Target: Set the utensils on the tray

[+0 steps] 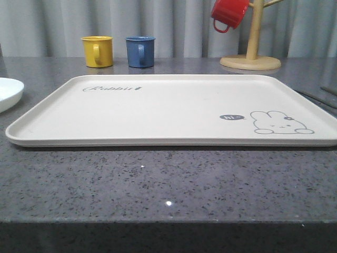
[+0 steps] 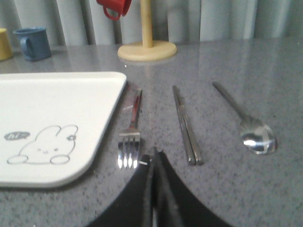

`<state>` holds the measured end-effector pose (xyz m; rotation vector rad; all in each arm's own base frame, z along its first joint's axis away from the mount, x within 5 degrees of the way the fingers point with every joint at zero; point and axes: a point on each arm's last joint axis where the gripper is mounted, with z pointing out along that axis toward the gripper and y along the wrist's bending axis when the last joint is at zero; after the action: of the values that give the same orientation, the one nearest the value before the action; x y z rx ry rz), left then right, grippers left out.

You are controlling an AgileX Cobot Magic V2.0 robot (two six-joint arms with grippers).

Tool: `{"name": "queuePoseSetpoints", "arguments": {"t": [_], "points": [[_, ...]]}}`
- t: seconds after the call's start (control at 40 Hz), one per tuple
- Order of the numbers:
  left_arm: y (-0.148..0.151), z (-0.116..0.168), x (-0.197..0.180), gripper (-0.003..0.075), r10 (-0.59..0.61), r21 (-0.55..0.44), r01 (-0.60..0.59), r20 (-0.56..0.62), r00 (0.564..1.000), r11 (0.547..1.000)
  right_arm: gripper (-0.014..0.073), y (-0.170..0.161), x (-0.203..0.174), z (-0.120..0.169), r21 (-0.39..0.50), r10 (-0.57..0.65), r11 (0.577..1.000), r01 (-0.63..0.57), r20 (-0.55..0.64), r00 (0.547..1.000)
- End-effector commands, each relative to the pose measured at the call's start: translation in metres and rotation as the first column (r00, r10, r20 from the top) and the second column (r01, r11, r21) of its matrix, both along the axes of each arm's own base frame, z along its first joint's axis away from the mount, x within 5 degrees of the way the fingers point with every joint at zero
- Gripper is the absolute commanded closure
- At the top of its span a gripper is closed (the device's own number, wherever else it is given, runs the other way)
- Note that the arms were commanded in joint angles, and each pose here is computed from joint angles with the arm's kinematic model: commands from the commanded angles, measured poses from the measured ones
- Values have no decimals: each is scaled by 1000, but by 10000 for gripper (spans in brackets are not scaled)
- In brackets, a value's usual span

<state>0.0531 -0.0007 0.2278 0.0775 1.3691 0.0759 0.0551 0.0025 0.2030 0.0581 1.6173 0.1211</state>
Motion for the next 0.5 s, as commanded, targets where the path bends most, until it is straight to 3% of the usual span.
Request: {"name": "queuePoseSetpoints", "arguments": {"t": [0.0, 0.1, 0.28, 0.48], "points": [[0, 42, -12, 738, -3, -28, 8, 183, 983, 1000, 716, -1, -11, 49, 3, -12, 1000, 11, 213, 977], [0, 69, -15, 738, 1, -6, 0, 146, 989, 1000, 716, -1, -20, 79, 3, -9, 1000, 9, 233, 972], [1, 92, 4, 738, 15, 15, -13, -78, 997, 1000, 716, -1, -18, 123, -2, -4, 1000, 4, 151, 989], [1, 97, 29, 738, 14, 17, -11, -169, 986, 1000, 716, 0, 13, 135, -7, -3, 1000, 3, 16, 1000]]}}
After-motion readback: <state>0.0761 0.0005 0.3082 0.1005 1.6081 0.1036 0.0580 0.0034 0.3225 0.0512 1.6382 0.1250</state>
